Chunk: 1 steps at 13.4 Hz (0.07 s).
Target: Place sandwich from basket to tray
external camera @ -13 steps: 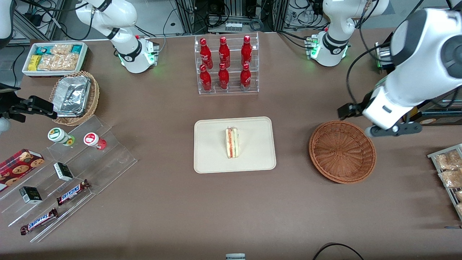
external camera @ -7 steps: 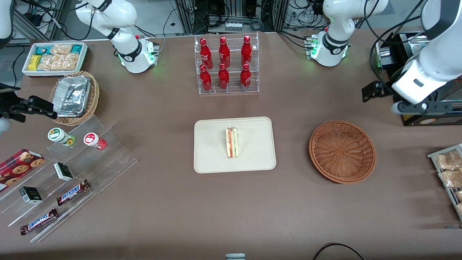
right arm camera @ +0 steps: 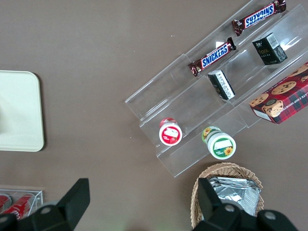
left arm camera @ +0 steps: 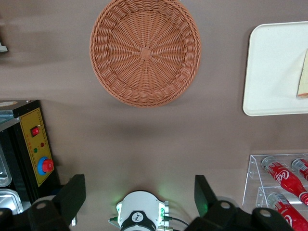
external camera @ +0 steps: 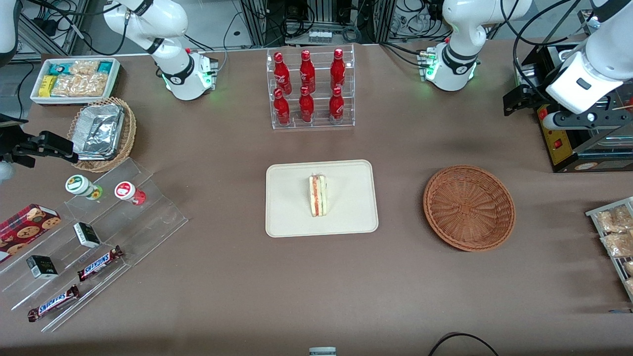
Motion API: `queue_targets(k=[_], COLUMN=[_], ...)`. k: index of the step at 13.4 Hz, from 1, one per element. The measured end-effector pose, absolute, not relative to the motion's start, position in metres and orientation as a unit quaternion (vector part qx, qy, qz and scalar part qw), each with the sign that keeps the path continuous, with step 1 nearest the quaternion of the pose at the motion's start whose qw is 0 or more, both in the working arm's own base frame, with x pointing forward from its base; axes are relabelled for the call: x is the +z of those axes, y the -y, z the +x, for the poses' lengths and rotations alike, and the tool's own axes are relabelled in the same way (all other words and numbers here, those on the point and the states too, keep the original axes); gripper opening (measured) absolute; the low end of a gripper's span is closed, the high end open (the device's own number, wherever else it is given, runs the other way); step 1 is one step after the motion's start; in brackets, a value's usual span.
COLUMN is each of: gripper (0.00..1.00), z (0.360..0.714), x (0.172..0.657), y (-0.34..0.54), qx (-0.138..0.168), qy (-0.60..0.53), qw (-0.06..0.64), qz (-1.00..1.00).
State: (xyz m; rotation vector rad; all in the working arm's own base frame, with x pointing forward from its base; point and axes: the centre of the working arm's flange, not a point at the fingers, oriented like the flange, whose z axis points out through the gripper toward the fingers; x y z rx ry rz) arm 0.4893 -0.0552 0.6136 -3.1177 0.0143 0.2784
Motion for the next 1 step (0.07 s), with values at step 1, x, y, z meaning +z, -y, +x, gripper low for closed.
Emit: queue_targets(k=[1], gripper=[1.0], z=[0.4894], x=[0.6155], y=[0.0523], qx=[0.087], qy=[-0.003], qw=[0.005], qz=[-0.996])
